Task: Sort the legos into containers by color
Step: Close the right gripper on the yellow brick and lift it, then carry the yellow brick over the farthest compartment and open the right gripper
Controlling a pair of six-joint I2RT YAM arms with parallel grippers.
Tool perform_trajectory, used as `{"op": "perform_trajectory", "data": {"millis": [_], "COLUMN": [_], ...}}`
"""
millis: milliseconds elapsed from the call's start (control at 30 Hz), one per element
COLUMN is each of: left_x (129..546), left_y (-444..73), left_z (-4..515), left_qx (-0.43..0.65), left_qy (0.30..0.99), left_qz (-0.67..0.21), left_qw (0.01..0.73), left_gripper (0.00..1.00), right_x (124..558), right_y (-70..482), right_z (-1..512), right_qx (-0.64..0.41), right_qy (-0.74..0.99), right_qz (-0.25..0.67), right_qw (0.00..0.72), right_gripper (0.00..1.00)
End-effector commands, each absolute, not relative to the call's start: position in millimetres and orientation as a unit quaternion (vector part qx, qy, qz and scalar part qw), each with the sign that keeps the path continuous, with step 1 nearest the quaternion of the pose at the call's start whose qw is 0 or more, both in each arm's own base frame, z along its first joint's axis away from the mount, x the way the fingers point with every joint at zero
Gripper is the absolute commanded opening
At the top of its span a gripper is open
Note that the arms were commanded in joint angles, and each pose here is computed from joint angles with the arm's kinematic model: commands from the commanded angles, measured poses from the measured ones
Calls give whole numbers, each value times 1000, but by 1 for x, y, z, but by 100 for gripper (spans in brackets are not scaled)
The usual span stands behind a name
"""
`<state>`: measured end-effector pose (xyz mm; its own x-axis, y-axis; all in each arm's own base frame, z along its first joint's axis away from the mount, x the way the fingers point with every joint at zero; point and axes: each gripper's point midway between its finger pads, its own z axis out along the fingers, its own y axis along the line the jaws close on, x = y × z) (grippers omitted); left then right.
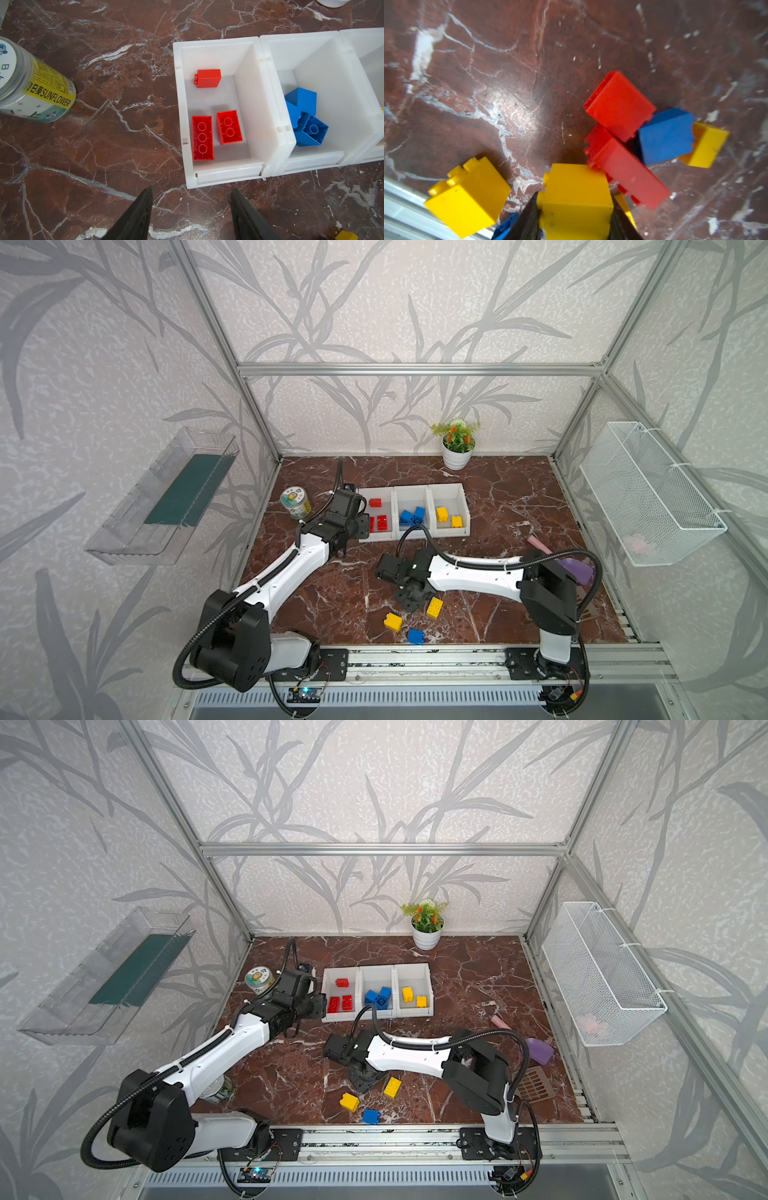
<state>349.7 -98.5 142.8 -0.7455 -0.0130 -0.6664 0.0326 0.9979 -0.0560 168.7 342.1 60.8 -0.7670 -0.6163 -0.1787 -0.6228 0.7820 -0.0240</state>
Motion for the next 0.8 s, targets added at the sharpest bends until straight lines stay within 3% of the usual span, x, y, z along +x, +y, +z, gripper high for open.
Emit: {"op": "perform_trajectory", "data": {"millis": [0,233,433,633,767], "left_x": [347,336,328,322,321], "left_y": [-93,-101,-110,-116,-120], "left_z": [157,152,153,151,148], "left_qx": [1,16,15,24,31], "left_qy": [928,936,930,933,935], "left_qz": [-28,-53,-92,-111,-117], "left_qw": [371,348,354,341,334], "left_gripper": [62,62,62,62,62], "right_x": [217,327,406,444,454], "right_y": [328,274,224,212,210], "right_z": [127,175,159,134,129], "right_qx": [-320,-251,-172,-140,-130], "right_qy": [931,923,942,956,958], "right_qz": [37,23,21,18,16], "right_qw": [172,292,286,259,255], "right_gripper": [36,38,38,38,49]}}
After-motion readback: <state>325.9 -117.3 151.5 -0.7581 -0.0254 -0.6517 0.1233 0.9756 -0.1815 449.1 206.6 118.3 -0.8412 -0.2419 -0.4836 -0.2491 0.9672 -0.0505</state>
